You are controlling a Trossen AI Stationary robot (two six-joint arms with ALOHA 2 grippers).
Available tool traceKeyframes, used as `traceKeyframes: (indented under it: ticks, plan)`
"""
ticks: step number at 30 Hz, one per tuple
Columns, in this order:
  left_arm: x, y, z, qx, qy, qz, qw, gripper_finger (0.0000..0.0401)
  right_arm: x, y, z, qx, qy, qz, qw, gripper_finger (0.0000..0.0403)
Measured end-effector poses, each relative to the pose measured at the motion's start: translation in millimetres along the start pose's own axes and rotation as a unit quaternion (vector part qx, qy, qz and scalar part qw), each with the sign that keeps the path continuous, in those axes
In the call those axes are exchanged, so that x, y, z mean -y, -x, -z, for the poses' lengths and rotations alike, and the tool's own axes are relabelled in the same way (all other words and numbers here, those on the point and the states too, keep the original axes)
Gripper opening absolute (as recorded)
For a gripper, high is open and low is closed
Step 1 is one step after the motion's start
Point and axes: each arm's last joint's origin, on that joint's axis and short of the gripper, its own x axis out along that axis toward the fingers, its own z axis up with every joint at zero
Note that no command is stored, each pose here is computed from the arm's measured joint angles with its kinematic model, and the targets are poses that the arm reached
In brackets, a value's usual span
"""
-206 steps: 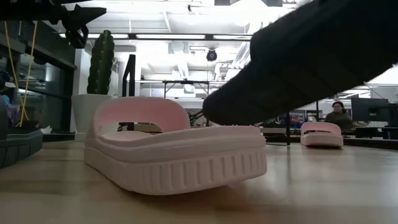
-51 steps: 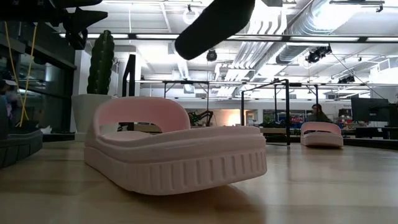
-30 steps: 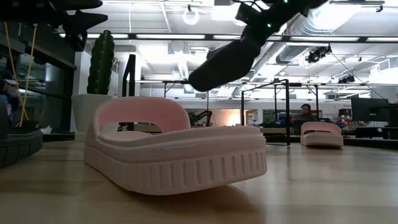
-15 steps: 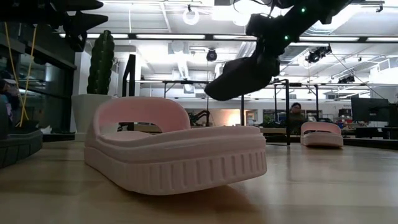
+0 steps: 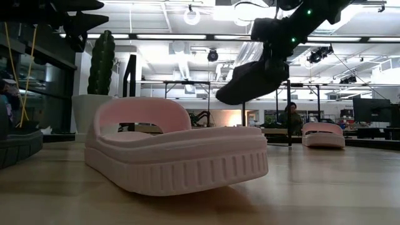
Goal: Pick and place slides into the shelf
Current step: Put the right black slide on the shelf
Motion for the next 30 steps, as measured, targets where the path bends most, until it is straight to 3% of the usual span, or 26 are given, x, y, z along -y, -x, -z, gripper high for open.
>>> traceKeyframes:
  ticks: [16, 30]
  plan:
    - [0, 0, 0, -0.001, 0.0, 0.0, 1.0, 0.0134, -32, -18, -1, -0.035, 0.04, -0.022, 0.998, 0.0]
    - [0, 0, 0, -0.001, 0.0, 0.0, 1.0, 0.0134, -34, -24, 4, -0.06, 0.069, -0.018, 0.996, 0.0]
